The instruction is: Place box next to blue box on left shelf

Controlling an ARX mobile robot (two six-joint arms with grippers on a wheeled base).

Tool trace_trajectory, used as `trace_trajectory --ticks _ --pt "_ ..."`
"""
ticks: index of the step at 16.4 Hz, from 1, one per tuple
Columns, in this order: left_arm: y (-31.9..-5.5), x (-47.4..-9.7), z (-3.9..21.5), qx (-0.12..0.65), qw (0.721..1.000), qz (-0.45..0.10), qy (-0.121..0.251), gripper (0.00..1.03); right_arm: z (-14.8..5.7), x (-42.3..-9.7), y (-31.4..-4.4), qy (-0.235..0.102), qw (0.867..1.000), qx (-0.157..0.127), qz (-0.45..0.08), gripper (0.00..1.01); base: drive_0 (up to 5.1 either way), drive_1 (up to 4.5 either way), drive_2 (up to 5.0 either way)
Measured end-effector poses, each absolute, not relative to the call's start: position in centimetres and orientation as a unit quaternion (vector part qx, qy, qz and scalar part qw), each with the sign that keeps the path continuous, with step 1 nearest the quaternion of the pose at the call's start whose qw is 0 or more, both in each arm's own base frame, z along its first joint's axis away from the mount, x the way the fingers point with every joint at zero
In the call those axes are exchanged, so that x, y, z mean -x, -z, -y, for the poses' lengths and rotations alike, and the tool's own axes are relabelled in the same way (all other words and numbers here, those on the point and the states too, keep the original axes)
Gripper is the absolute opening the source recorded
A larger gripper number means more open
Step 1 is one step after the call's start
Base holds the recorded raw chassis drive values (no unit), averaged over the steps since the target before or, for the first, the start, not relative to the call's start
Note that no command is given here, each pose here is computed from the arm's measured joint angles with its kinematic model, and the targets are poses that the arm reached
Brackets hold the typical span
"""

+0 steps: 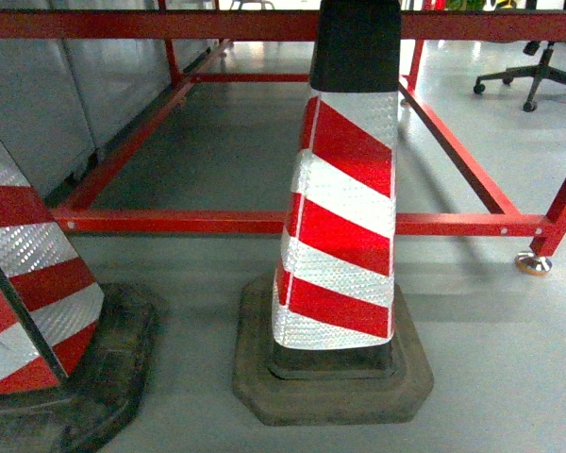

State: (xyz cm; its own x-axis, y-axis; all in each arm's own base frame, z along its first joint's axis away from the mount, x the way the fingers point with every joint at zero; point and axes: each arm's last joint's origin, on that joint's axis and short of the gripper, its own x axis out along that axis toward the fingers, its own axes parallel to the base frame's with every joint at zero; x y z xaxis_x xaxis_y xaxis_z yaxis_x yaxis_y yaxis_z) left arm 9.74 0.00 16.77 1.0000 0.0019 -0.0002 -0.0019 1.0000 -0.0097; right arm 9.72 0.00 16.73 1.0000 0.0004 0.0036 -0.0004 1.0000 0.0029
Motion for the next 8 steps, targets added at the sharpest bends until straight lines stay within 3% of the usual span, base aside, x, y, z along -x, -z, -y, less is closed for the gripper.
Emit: trace_trajectory --ticks 8 --pt "-16.77 -9.74 0.0 0.005 1.0 0.0 -0.001 0.98 0.0 -9.72 -16.73 0.0 1.0 -0.001 0.002 0.98 0.0 0.0 0.0"
